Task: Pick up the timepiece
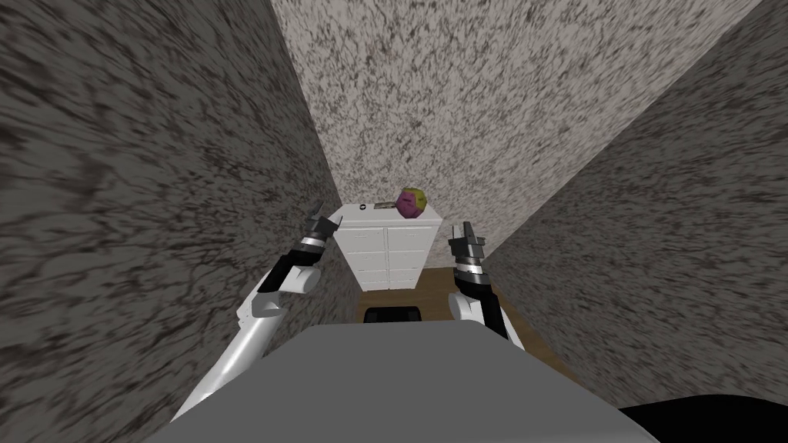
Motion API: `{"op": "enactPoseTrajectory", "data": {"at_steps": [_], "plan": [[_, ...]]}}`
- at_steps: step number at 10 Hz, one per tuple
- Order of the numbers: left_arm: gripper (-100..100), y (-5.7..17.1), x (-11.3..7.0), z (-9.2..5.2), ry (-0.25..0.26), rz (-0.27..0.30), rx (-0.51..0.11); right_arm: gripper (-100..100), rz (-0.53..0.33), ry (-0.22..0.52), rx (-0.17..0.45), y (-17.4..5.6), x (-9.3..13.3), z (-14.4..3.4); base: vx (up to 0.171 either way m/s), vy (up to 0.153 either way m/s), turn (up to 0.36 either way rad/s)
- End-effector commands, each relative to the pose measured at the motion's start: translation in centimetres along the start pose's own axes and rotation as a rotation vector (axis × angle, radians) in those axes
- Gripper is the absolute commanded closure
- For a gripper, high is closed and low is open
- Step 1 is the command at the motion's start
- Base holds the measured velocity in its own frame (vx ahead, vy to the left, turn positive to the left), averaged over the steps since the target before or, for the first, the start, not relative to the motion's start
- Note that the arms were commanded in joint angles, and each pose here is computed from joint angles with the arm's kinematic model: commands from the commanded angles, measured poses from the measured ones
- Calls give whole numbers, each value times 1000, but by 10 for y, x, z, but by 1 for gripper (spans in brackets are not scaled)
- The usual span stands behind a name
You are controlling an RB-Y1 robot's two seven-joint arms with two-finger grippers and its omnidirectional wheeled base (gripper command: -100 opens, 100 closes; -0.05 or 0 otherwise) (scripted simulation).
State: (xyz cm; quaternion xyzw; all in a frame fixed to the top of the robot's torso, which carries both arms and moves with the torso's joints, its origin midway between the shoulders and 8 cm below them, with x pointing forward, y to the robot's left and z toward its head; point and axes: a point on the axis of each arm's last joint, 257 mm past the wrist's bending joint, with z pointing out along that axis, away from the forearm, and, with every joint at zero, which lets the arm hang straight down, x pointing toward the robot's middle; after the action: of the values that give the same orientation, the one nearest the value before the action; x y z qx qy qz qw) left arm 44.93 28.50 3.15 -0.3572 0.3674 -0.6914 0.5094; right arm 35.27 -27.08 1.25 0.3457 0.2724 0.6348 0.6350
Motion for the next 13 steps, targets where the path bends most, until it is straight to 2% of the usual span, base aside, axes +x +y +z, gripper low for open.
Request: {"op": "enactPoseTrajectory", "data": {"at_steps": [1, 2, 3, 4, 6, 7, 8, 9, 11, 12, 13], "plan": [[-100, 8, -6, 4, -8, -14, -37, 0, 0, 0, 0, 0, 0, 0, -42, -43, 9], [-100, 10, -15, 13, -11, -36, -61, 0, 0, 0, 0, 0, 0, 0, -40, -57, 6], [-100, 16, -17, 13, -20, -36, -85, 0, 0, 0, 0, 0, 0, 0, -30, -50, 8], [-100, 16, -28, 22, -25, -58, -102, 0, 0, 0, 0, 0, 0, 0, -29, -60, -1], [-100, 24, -31, 21, -38, -58, -134, 0, 0, 0, 0, 0, 0, 0, -23, -34, 0], [-100, 24, -43, 31, -51, -80, -159, 0, 0, 0, 0, 0, 0, 0, -21, -34, -16], [-100, 30, -45, 30, -60, -80, -180, 0, 0, 0, 0, 0, 0, 0, -20, -36, -3], [-100, 26, -58, 39, -74, -102, -194, 0, 0, 0, 0, 0, 0, 0, -27, -53, -20], [-100, 36, -62, 37, -91, -102, -233, 0, 0, 0, 0, 0, 0, 0, -11, -37, -7], [-100, 33, -77, 45, -114, -125, -253, 0, 0, 0, 0, 0, 0, 0, -13, -40, -36], [-100, 39, -79, 43, -125, -125, -276, 0, 0, 0, 0, 0, 0, 0, -9, -43, -25]]}}
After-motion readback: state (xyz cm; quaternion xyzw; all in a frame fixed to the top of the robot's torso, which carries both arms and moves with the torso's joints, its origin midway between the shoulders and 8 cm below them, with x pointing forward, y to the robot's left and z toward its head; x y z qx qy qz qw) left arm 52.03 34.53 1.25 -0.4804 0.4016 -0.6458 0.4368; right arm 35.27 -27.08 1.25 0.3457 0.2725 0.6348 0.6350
